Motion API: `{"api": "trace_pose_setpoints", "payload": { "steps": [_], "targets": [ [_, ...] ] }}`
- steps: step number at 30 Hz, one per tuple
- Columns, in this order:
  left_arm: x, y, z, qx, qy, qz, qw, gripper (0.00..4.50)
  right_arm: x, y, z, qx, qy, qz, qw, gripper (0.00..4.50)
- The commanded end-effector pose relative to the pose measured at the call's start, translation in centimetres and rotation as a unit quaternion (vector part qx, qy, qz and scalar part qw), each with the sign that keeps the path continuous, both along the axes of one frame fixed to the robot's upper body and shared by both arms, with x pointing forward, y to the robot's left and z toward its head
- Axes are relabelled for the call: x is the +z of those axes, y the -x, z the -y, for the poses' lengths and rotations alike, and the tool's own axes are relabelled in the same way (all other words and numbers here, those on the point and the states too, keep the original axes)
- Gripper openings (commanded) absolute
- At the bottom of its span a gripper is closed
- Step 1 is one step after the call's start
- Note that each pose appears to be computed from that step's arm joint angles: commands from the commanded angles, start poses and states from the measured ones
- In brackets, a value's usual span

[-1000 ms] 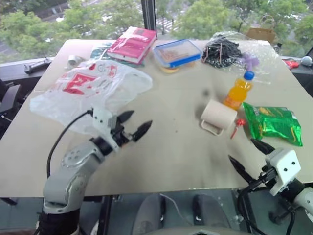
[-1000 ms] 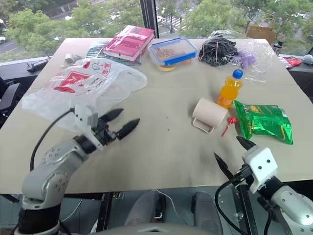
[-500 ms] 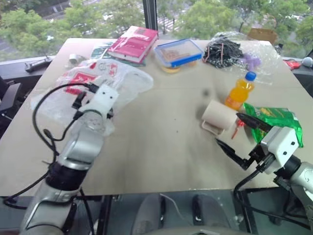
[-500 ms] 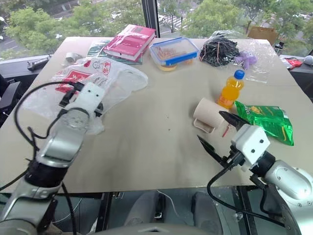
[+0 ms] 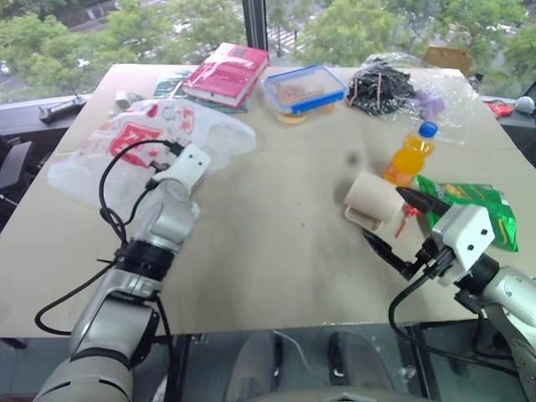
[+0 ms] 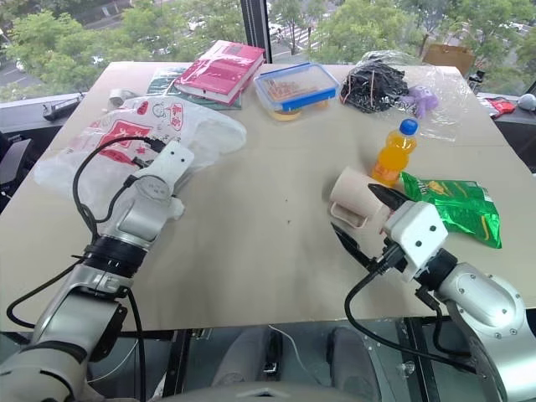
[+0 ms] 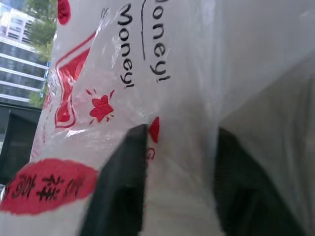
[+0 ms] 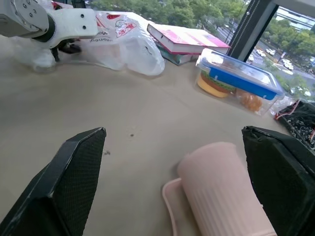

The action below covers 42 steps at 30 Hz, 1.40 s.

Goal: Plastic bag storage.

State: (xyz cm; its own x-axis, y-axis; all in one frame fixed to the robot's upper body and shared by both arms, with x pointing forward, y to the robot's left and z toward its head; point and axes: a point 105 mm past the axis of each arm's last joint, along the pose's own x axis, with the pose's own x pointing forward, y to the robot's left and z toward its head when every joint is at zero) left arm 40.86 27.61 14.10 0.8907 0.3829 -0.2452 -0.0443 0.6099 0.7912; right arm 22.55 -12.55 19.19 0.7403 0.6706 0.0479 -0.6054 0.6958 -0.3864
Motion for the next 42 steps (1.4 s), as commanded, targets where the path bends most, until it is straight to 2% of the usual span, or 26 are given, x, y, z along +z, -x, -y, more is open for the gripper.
{"api": "trace_pose_setpoints", "payload": {
  "steps": [1, 5, 8, 10, 12, 15, 17, 23, 26, 29, 33, 35, 39, 42],
  "targets": [
    [3.4, -0.5, 0.6, -0.03, 0.068, 0.071, 0.995, 0.03, 1.0, 0.3, -0.4, 0.005, 0.001, 0.024, 1.0, 4.5],
    [5.1, 1.3, 2.1, -0.115, 0.243, 0.072, 0.96, 0.03, 1.0, 0.2, -0.5, 0.004, 0.0, 0.025, 1.0, 4.5],
    [5.6, 2.8, 2.7, -0.159, 0.316, 0.047, 0.934, 0.03, 0.9, 0.1, -0.6, 0.007, -0.001, 0.025, 1.0, 4.5],
    [6.1, 3.9, 4.0, -0.195, 0.393, 0.018, 0.899, 0.03, 0.8, 0.0, -0.8, 0.009, -0.001, 0.024, 1.0, 4.5],
    [6.5, 5.1, 5.4, -0.229, 0.441, -0.012, 0.868, 0.03, 0.8, -0.1, -0.9, 0.012, -0.003, 0.021, 1.0, 4.5],
    [6.8, 6.9, 6.9, -0.261, 0.473, -0.045, 0.84, 0.03, 0.7, -0.5, -1.0, 0.015, -0.013, 0.006, 1.0, 4.5],
    [7.1, 7.7, 7.7, -0.273, 0.495, -0.056, 0.823, 0.03, 0.0, -0.9, -1.1, 0.011, -0.029, -0.03, 0.999, 4.5],
    [7.6, 8.0, 9.8, -0.276, 0.519, -0.074, 0.806, 0.03, -3.4, -2.7, -0.2, -0.066, 0.005, -0.119, 0.991, 4.5],
    [7.4, 7.9, 11.8, -0.294, 0.511, -0.093, 0.802, 0.03, -4.2, -2.5, -0.8, -0.044, 0.009, -0.152, 0.987, 4.5],
    [6.5, 7.5, 12.6, -0.294, 0.491, -0.101, 0.814, 0.03, -5.0, -2.7, -0.8, -0.04, 0.036, -0.158, 0.986, 4.5],
    [5.7, 6.2, 13.2, -0.29, 0.444, -0.087, 0.843, 0.03, -5.1, -3.3, -0.6, -0.045, 0.045, -0.152, 0.986, 4.5],
    [5.6, 6.0, 13.6, -0.298, 0.437, -0.084, 0.844, 0.03, -5.1, -3.3, -0.7, -0.047, 0.043, -0.153, 0.986, 4.5],
    [6.0, 5.9, 13.7, -0.307, 0.456, -0.081, 0.831, 0.03, -5.8, -3.5, -0.8, -0.051, 0.051, -0.165, 0.984, 4.5],
    [7.2, 6.0, 13.1, -0.313, 0.502, -0.083, 0.802, 0.03, -7.6, -4.2, -0.6, -0.066, 0.068, -0.198, 0.976, 4.5]
  ]
}}
